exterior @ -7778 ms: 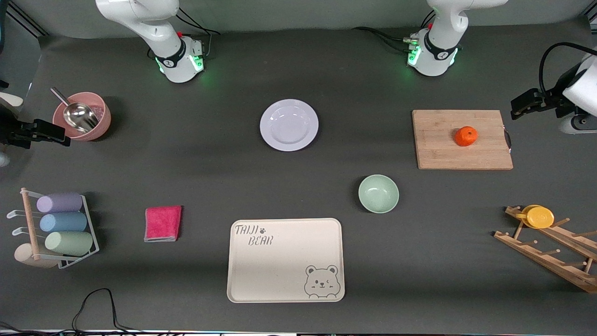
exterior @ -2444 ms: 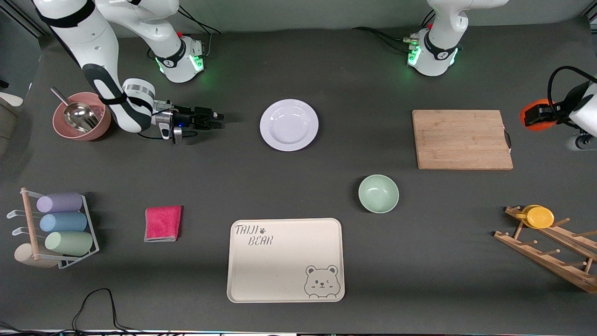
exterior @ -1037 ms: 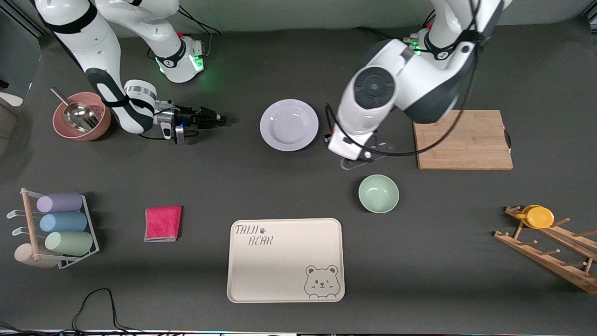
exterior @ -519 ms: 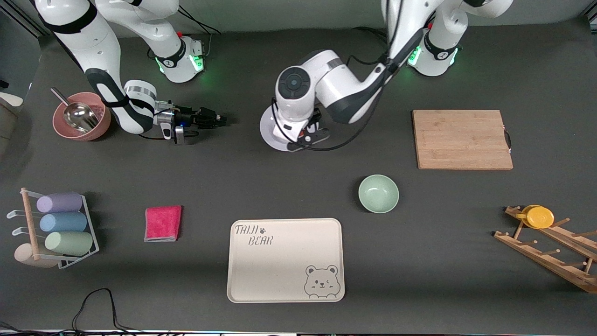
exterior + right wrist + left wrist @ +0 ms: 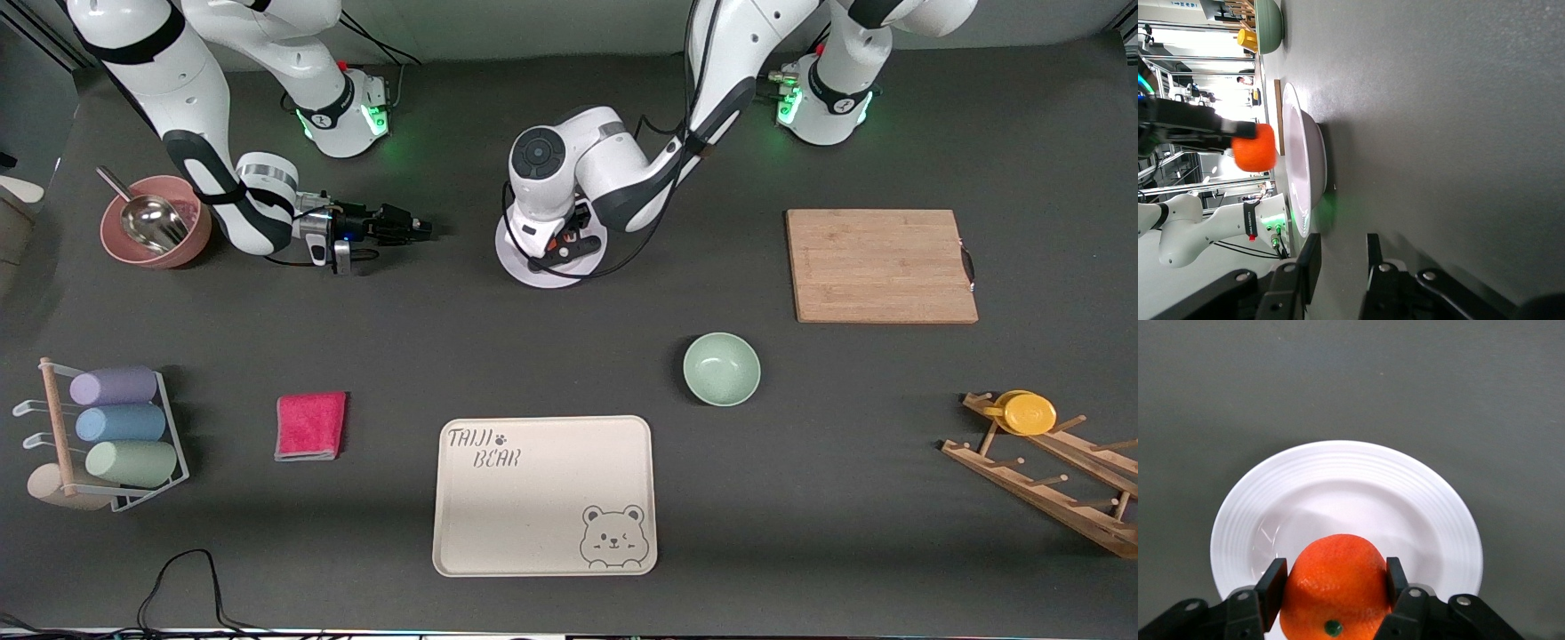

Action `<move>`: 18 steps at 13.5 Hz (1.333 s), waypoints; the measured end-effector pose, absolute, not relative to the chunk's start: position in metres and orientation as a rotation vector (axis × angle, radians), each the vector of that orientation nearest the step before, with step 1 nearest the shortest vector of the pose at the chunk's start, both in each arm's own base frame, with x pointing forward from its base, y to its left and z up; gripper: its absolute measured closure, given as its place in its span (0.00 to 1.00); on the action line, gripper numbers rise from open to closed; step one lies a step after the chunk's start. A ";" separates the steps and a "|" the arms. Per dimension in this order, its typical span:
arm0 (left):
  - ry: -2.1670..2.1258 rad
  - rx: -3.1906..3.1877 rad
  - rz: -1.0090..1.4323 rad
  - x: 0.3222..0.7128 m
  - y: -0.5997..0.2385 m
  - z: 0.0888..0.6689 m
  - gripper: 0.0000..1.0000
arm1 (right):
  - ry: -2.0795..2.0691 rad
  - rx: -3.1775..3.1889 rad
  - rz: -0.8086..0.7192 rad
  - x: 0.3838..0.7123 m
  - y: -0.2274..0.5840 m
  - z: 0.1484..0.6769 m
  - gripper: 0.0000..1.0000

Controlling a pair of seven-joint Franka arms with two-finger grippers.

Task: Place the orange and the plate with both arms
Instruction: 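Lower the orange onto the plate and open the left gripper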

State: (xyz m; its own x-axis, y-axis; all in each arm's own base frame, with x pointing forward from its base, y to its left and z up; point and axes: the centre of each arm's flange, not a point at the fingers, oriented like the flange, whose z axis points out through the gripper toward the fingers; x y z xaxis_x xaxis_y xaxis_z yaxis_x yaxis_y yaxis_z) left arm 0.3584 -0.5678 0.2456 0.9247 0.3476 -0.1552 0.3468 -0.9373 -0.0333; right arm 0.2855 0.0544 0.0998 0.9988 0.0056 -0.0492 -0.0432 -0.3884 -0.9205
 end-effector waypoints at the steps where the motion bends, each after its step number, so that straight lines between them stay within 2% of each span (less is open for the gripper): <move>1: -0.561 -3.074 0.239 0.355 -0.569 0.237 0.35 | 0.027 -1.969 0.053 0.285 0.054 0.100 0.66; 7: -0.611 -3.065 0.245 0.344 -0.576 0.217 0.34 | 0.030 -1.970 0.058 0.285 0.054 0.097 0.66; 11: -0.627 -3.064 0.241 0.346 -0.576 0.218 0.00 | 0.031 -1.970 0.060 0.285 0.054 0.096 0.66; 13: -0.633 -3.046 0.226 0.354 -0.571 0.226 0.00 | 0.029 -1.970 0.063 0.285 0.055 0.095 0.66; 15: -0.579 -3.014 0.197 0.385 -0.549 0.255 0.00 | 0.044 -1.967 0.047 0.287 0.062 0.095 0.66; 18: -0.531 -2.984 0.172 0.462 -0.469 0.337 0.00 | 0.067 -1.960 0.021 0.291 0.091 0.093 0.66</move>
State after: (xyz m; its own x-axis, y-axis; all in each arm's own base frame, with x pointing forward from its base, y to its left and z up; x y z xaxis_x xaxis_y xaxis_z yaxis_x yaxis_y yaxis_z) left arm 0.4619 -0.4687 0.3366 0.9327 0.3487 -0.0924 0.3368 -0.9334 -0.1235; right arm 0.2909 0.0914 0.0931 0.9982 -0.0373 -0.0465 -0.0572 -0.3792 -0.9235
